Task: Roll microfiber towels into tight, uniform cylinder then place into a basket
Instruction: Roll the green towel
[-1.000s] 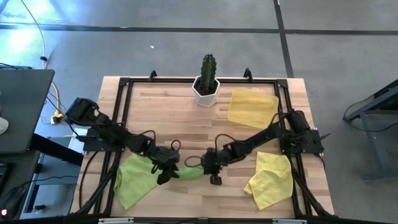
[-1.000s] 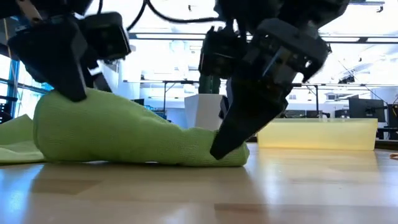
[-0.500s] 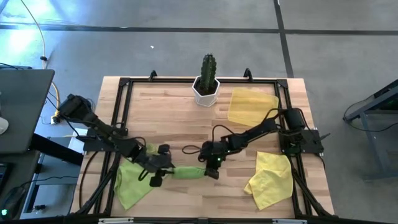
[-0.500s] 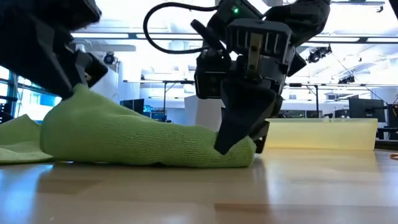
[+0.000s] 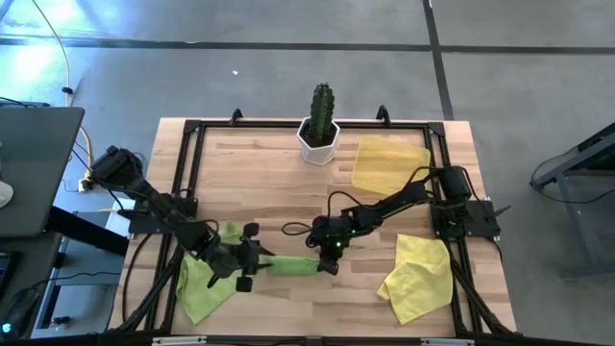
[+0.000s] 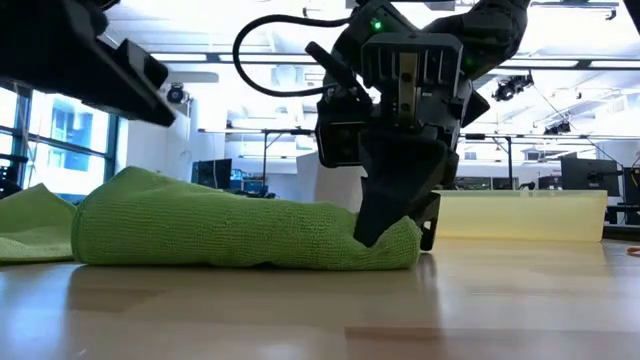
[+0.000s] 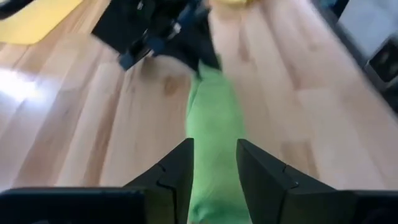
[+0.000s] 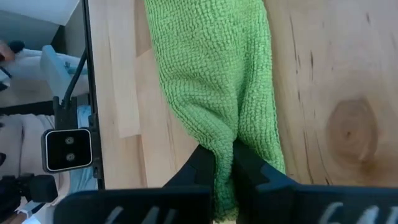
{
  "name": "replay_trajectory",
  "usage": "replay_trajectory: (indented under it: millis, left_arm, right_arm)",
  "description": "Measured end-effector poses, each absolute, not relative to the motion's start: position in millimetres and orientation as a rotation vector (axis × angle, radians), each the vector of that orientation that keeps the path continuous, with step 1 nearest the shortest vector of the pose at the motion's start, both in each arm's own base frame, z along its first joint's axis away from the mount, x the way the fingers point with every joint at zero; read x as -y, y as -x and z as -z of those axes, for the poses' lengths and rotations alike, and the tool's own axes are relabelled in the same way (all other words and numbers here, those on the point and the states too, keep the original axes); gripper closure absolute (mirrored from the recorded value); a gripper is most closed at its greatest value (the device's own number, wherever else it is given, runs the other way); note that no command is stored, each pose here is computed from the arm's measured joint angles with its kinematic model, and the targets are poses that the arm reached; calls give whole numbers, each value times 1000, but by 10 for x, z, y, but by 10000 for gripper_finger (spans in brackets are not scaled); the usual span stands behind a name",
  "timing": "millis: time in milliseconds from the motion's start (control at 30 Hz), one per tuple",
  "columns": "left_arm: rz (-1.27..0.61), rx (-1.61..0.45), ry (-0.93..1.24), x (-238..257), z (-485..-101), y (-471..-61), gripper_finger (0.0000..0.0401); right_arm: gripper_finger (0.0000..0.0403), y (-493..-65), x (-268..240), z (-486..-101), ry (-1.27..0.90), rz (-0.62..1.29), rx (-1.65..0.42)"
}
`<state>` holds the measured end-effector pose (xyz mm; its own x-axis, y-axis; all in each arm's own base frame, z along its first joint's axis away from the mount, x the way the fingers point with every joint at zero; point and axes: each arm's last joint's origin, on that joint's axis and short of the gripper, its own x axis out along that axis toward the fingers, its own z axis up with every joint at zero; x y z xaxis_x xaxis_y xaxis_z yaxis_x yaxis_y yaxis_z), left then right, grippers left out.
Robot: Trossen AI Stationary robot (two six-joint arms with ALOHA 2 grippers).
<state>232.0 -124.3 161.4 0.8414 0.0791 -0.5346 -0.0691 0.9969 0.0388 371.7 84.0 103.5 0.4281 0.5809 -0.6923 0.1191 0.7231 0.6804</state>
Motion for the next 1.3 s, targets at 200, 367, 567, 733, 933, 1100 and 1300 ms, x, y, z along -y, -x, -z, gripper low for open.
replay_trajectory:
  millis: [200,367,567,733,933,1100,1300]
  left_arm:
    - [-9,-564,86,1293,-1430,-2479,254]
    - [-159,-632,13,1256,-1242,-2501,217]
    - [14,-767,137,1362,-1094,-2592,200]
    - [4,-809,112,1413,-959,-2632,199]
    - [-89,-846,41,1353,-1033,-2572,199]
    - [-66,-937,135,1366,-1335,-2539,199]
    - [-94,-932,148,1388,-1695,-2542,199]
  right_arm:
    - [396,-3722,-813,-1035,-746,-324,-1112]
    - [389,-3722,-813,-1035,-745,-323,-1111]
    - [388,-3724,-811,-1036,-737,-325,-1108]
    - [387,-3726,-806,-1038,-728,-329,-1104]
    - [387,-3729,-804,-1039,-717,-333,-1098]
    - [386,-3727,-803,-1038,-713,-333,-1101]
    - [386,-3728,-802,-1041,-711,-335,-1098]
